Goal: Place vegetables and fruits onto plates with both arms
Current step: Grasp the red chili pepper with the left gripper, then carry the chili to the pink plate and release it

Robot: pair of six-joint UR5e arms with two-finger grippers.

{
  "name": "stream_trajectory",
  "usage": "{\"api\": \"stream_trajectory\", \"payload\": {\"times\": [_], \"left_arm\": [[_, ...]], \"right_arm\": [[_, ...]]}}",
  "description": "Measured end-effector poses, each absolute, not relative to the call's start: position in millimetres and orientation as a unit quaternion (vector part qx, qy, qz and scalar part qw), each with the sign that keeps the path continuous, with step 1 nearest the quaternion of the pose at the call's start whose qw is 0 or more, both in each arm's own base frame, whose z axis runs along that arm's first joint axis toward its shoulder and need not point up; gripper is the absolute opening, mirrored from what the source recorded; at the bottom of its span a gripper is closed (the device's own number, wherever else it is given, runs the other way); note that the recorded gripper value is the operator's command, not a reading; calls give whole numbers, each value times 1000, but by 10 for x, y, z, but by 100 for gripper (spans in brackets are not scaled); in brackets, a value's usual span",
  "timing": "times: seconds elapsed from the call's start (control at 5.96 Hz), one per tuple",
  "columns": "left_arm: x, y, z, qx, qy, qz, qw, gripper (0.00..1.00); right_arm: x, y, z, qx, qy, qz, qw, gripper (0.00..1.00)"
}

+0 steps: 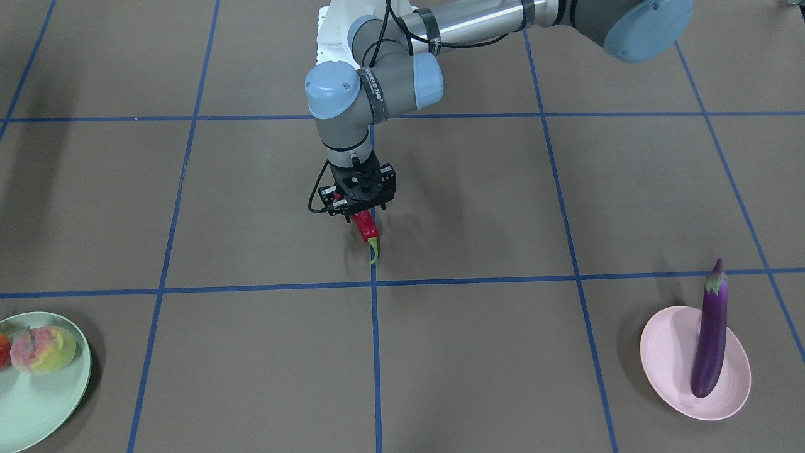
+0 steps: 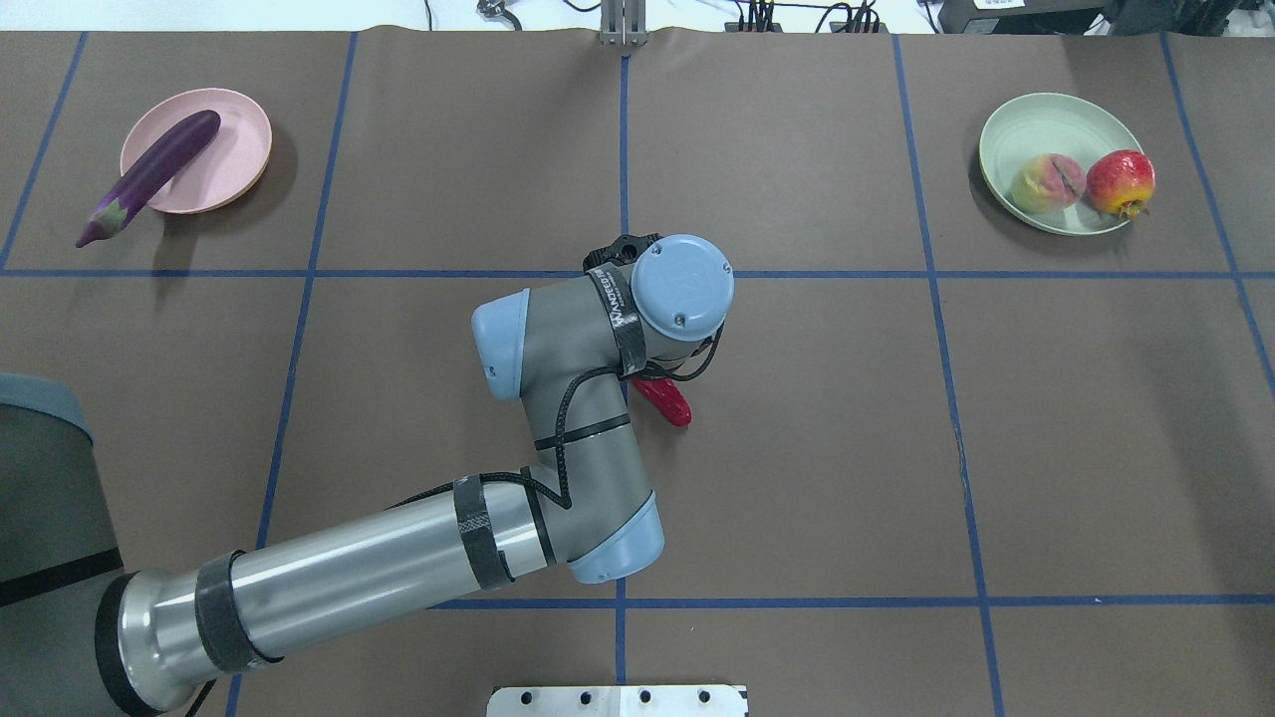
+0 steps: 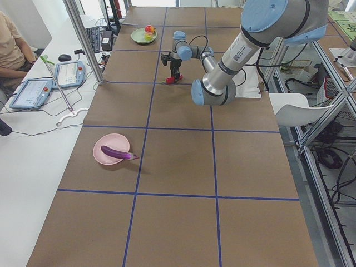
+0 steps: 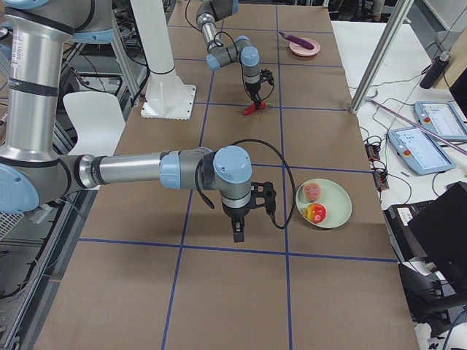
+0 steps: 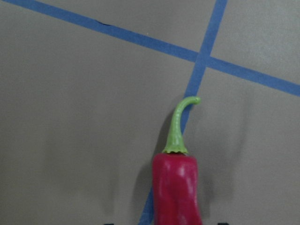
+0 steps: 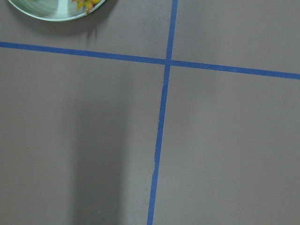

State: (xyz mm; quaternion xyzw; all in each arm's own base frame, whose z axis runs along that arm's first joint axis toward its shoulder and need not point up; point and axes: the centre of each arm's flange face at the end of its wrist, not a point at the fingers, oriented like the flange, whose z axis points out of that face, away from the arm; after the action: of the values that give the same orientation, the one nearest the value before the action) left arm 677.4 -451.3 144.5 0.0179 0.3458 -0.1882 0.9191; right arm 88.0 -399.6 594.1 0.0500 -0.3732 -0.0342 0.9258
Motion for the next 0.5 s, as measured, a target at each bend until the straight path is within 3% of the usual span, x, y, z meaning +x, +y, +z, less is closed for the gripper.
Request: {"api": "stream_trajectory", "payload": {"times": [0.17, 0.5], "left_arm": [[6788, -4506, 1450, 21, 345, -186, 920, 67], [6799, -4505, 1427, 24, 345, -178, 921, 0]], "right_arm": [[878, -3996, 5941, 50, -373, -34, 926, 100], [876, -3996, 5941, 50, -373, -35, 926, 100]]}}
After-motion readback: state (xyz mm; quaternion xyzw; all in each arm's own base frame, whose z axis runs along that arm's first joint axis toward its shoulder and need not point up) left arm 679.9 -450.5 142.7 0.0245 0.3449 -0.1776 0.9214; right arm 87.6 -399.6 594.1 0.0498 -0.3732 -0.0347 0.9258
